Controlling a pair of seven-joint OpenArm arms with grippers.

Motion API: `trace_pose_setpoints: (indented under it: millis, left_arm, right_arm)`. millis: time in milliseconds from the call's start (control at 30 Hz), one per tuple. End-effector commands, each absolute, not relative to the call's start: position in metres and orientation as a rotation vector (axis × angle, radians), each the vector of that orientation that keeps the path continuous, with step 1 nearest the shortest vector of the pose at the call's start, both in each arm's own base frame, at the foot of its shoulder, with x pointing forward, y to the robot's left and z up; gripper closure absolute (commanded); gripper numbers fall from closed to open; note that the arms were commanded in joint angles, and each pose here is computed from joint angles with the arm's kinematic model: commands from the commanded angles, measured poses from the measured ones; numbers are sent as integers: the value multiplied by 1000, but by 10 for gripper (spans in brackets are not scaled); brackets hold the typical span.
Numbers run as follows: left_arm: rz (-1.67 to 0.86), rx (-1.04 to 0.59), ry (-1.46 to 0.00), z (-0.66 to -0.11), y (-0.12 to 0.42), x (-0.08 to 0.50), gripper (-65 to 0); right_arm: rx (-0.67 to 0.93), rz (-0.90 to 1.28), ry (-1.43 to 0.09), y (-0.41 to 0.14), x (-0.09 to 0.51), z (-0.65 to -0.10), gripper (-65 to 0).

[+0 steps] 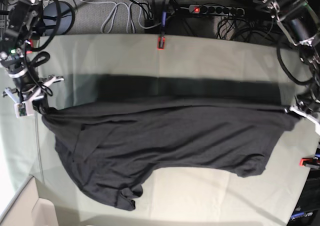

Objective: Layout the t-shirt on the table in an organized manner, then fold the t-shirt properly
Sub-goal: 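Lift the edge again with both grippers and pull it back over the collar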

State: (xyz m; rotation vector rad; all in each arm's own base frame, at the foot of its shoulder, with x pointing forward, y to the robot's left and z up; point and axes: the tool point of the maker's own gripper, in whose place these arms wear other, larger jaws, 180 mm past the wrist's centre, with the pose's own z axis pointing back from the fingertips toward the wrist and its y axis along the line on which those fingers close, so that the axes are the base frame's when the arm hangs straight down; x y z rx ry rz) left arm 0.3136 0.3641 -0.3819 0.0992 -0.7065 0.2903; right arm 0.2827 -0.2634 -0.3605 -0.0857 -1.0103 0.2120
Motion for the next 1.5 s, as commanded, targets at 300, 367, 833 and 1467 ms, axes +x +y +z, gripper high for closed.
trace_pose_setpoints:
  millis: [300, 367, 833, 1467]
  left_arm:
    - [250, 181, -754, -327, 380, 324, -5]
    - [254, 177, -711, -335, 380, 318, -5]
    - [113, 212, -609, -349, 366, 310, -5]
    - [182, 232, -560, -364, 388, 276, -2]
  right_arm:
    - [-225, 165, -1104, -306, 300, -303, 0]
    - [-240, 139, -1079, -314, 293, -306, 0]
    - [-272, 125, -1004, -318, 259, -317, 0]
    - [-233, 46, -1029, -325, 218, -316, 0]
